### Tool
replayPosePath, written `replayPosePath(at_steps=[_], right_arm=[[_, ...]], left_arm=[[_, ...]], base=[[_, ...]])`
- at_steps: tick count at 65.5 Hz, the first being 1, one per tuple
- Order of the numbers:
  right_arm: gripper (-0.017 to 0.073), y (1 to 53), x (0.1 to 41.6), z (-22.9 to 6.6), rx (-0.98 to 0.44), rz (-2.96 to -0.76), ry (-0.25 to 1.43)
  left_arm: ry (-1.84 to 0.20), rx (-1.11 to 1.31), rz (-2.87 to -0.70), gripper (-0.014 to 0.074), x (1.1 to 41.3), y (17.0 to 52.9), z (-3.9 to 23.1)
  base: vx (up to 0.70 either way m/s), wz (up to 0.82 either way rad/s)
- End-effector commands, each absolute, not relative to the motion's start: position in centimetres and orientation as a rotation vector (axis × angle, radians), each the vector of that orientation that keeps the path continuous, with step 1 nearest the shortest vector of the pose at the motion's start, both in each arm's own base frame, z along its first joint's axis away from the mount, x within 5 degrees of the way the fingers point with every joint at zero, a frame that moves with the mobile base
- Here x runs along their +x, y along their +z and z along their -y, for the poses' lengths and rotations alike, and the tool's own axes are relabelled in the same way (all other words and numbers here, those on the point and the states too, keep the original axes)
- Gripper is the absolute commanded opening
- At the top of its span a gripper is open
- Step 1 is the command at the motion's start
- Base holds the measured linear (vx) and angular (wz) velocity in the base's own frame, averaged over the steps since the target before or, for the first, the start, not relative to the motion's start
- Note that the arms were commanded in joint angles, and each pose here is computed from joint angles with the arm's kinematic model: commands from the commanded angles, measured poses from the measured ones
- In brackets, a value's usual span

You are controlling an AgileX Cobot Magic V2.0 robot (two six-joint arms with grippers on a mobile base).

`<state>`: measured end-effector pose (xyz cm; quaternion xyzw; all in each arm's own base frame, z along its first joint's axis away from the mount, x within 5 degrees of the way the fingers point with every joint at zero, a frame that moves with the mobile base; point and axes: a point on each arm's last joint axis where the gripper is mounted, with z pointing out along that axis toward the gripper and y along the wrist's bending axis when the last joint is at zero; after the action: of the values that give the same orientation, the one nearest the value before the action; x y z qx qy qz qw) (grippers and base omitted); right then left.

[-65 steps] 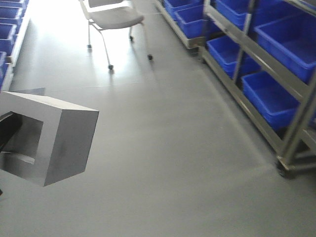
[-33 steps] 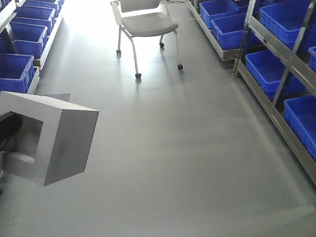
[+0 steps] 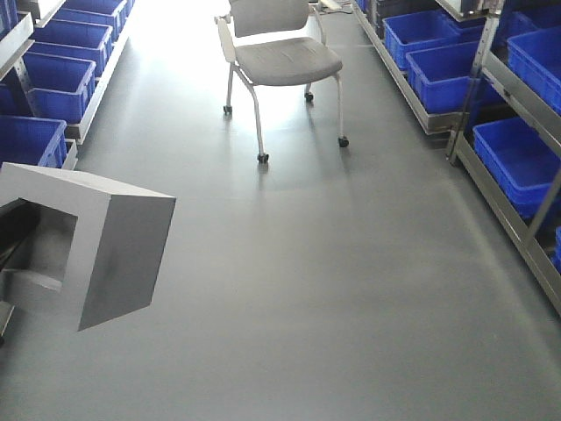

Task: Sort gray base to blue bin
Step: 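Drive down the aisle between the blue bin shelves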

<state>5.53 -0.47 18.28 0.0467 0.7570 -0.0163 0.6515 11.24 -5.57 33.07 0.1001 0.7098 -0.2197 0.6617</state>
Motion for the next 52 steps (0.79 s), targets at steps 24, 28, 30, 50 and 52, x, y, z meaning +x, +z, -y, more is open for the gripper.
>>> replayPosePath(at_steps=[24, 28, 30, 50, 52], right_arm=[[-0.0005, 19.07, 5.58, 0.49, 0.093, -1.640, -0.049], [-0.0005, 19.07, 5.58, 0.49, 0.093, -1.640, -0.049], [-0.0005, 19.07, 5.58, 0.49, 0.093, -1.640, -0.049], [-0.0005, 19.07, 5.58, 0.49, 0.093, -1.640, -0.049], [-0.0005, 19.07, 5.58, 0.49, 0.093, -1.640, -0.049]], left_arm=[[-0.532, 0.188, -1.467, -0.0006, 11.08, 35.15, 5.43], [-0.532, 0.188, -1.467, -0.0006, 11.08, 35.15, 5.43], [-0.532, 0.188, -1.467, -0.0006, 11.08, 35.15, 5.43], [-0.532, 0.188, -1.467, -0.0006, 11.08, 35.15, 5.43], [-0.532, 0.188, -1.467, -0.0006, 11.08, 35.15, 5.43]], base=[[0.44, 0.14], [0.45, 0.21], [0.45, 0.20], [0.44, 0.11], [0.43, 0.03]])
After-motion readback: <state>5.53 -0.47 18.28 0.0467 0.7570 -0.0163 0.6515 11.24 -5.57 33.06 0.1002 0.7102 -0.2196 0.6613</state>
